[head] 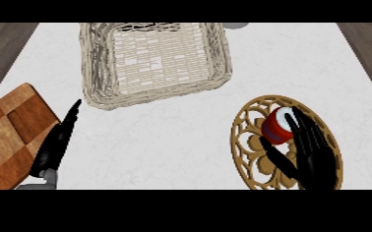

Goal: Pick the can from the placemat and place it in the basket

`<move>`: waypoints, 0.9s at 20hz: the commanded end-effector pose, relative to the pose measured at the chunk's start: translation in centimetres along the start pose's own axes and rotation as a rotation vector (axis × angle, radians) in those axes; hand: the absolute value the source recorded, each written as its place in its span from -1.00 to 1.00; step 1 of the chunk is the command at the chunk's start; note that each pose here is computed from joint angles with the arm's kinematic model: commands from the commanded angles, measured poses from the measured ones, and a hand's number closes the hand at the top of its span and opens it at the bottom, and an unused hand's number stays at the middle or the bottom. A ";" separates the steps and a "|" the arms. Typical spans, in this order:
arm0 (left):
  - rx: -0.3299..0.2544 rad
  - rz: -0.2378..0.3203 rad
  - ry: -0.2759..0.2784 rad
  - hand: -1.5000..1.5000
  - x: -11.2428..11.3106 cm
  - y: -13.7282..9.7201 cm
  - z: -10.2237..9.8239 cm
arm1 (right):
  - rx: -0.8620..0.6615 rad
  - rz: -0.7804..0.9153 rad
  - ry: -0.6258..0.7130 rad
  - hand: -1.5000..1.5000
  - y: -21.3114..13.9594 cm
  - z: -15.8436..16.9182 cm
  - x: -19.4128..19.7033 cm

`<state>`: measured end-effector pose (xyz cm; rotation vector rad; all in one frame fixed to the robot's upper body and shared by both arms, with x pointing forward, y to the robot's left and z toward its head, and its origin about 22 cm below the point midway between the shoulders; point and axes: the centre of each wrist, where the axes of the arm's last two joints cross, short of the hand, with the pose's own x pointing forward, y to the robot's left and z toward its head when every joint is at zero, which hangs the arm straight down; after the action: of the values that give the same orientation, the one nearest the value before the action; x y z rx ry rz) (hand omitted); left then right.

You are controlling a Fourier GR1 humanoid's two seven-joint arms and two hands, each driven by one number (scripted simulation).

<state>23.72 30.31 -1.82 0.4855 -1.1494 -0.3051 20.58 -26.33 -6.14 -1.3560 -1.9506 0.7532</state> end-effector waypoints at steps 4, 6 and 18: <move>-0.007 -0.007 -0.010 0.00 0.9 -0.6 -0.6 | 0.124 -0.087 -0.060 1.00 1.4 -1.0 -0.1; -0.005 0.005 0.000 0.00 0.7 0.3 -0.4 | 0.169 -0.113 -0.111 1.00 2.5 0.1 1.3; 0.000 0.008 -0.004 0.00 0.4 -0.9 0.8 | -0.049 0.029 -0.162 1.00 2.6 0.1 3.4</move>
<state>24.06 30.26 -0.98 0.4856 -1.1536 -0.3052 22.10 -24.36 -5.65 -1.3551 -2.0713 0.9207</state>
